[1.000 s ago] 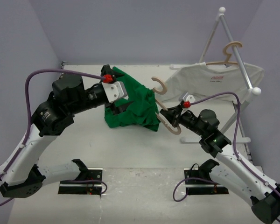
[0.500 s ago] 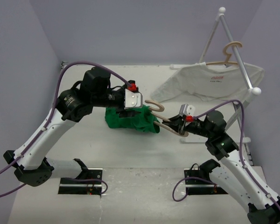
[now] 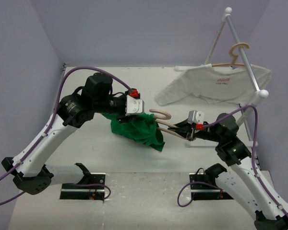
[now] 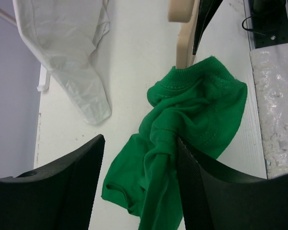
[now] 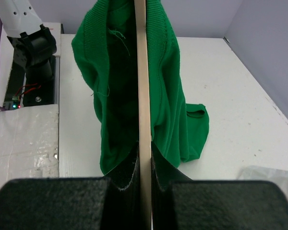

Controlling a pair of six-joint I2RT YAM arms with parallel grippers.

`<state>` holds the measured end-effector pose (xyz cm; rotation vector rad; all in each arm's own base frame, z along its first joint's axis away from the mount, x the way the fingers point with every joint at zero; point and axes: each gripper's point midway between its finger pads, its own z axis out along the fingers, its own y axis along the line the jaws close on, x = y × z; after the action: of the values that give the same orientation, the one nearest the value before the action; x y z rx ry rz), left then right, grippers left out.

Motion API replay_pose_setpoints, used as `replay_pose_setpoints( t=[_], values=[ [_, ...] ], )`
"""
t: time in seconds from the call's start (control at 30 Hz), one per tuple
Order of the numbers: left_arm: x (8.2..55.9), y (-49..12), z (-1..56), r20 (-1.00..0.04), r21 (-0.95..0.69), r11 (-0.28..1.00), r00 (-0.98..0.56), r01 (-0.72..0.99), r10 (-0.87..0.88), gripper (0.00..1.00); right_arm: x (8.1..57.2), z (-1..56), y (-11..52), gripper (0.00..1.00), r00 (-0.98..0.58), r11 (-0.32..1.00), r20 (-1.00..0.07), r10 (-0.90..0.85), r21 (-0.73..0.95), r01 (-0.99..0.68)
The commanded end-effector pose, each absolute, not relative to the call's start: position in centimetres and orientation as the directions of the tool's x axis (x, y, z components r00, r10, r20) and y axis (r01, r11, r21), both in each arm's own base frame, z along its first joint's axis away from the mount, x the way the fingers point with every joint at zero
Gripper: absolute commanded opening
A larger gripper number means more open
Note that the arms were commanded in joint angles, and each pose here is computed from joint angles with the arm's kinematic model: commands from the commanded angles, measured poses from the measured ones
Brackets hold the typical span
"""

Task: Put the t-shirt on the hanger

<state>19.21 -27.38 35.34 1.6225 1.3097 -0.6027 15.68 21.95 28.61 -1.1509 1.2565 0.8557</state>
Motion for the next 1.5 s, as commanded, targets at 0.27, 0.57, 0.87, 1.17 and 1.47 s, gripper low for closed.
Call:
replay_pose_setpoints(
  t=[0.27,0.57,0.87,1.17,1.47],
  values=[
    [20.0,-27.0,34.4,-0.817,0.363,0.047,0.294,0.931,0.496,0.19,14.8,33.4,21.9,0.0,0.302,0.218,-0.952,-0.047,-0.305,-0.927],
    [19.7,-27.9,34.9,-0.819,0.386,-0.012,0.349,0.922,0.455,0.0,15.4,33.1,22.4,0.0,0.271,0.215,-0.962,-0.039,-0.273,-0.938],
    [24.9,-25.0,35.2,-0.82,0.444,0.35,0.216,0.825,0.53,0.0,21.6,32.5,18.9,0.8,-0.06,0.654,-0.996,0.069,0.09,-0.751],
    [24.7,-22.4,39.4,-0.907,0.402,0.583,0.221,0.707,0.358,0.0,21.7,30.7,16.3,0.97,-0.326,0.681,-0.82,0.47,0.572,-0.458],
    [22.0,-25.0,38.5,-0.924,0.339,0.422,0.213,0.841,0.318,0.0,25.1,29.7,20.8,0.84,-0.495,0.5,-0.641,0.587,0.768,-0.401]
  ],
)
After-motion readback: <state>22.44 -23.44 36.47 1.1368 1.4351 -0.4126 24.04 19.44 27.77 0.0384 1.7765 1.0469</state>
